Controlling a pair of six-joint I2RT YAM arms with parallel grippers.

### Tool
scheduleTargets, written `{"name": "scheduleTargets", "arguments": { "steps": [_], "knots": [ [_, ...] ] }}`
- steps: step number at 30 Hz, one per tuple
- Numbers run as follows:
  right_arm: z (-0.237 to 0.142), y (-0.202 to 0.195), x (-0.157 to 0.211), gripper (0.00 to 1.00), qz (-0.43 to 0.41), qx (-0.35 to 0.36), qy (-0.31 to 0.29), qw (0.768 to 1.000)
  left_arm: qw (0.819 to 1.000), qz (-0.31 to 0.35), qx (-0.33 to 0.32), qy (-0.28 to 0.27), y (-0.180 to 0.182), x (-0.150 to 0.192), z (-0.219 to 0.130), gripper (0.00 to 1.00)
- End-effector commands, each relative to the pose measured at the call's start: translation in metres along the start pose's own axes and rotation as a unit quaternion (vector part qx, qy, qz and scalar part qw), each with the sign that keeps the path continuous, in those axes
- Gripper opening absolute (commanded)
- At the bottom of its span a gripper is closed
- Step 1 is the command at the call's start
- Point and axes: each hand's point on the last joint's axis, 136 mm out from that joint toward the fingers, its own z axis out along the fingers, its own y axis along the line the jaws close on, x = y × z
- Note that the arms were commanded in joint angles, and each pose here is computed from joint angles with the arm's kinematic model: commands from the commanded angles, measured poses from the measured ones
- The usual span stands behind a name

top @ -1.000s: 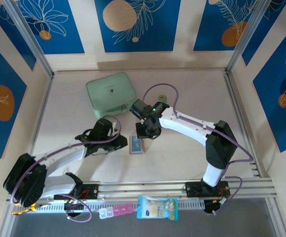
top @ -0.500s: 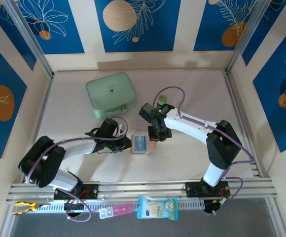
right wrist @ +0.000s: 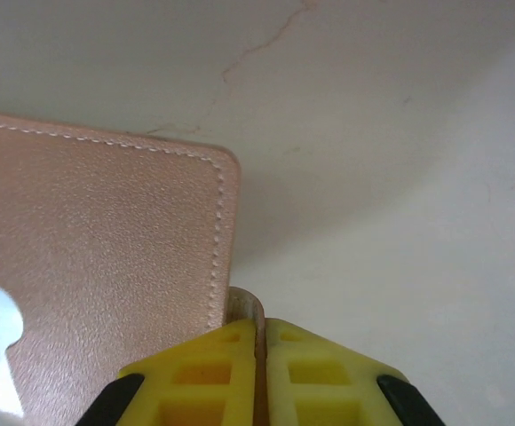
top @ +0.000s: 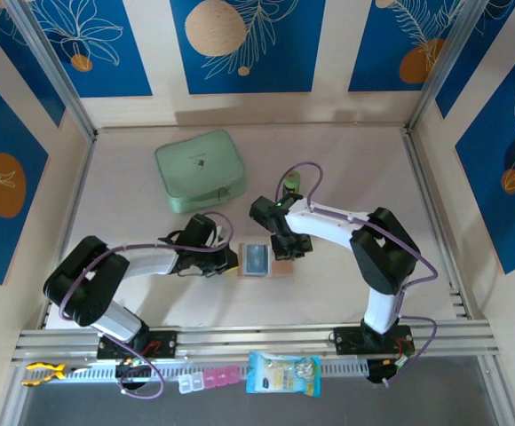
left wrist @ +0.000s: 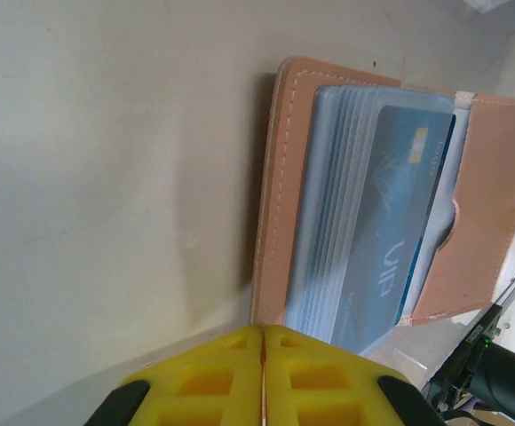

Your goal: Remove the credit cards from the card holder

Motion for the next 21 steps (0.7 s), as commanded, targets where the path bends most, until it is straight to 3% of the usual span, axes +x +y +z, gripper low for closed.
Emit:
{"name": "scheduleTargets", "arguments": {
  "steps": [1,14,21],
  "knots": [
    [0.008,-0.001,0.001,0.11,-0.013,0.028,-0.001,1.000,1.000,-0.002,-0.004,0.000,0.003,0.002,0.003,0.07],
    [0.035,0.000,0.005,0.23,-0.017,0.080,-0.002,0.997,1.000,-0.007,-0.014,-0.001,0.010,0.009,-0.002,0.06],
    [0.031,-0.001,0.009,0.27,-0.018,0.084,-0.006,0.996,1.000,-0.007,-0.012,-0.004,0.008,0.013,-0.005,0.06]
  ]
}}
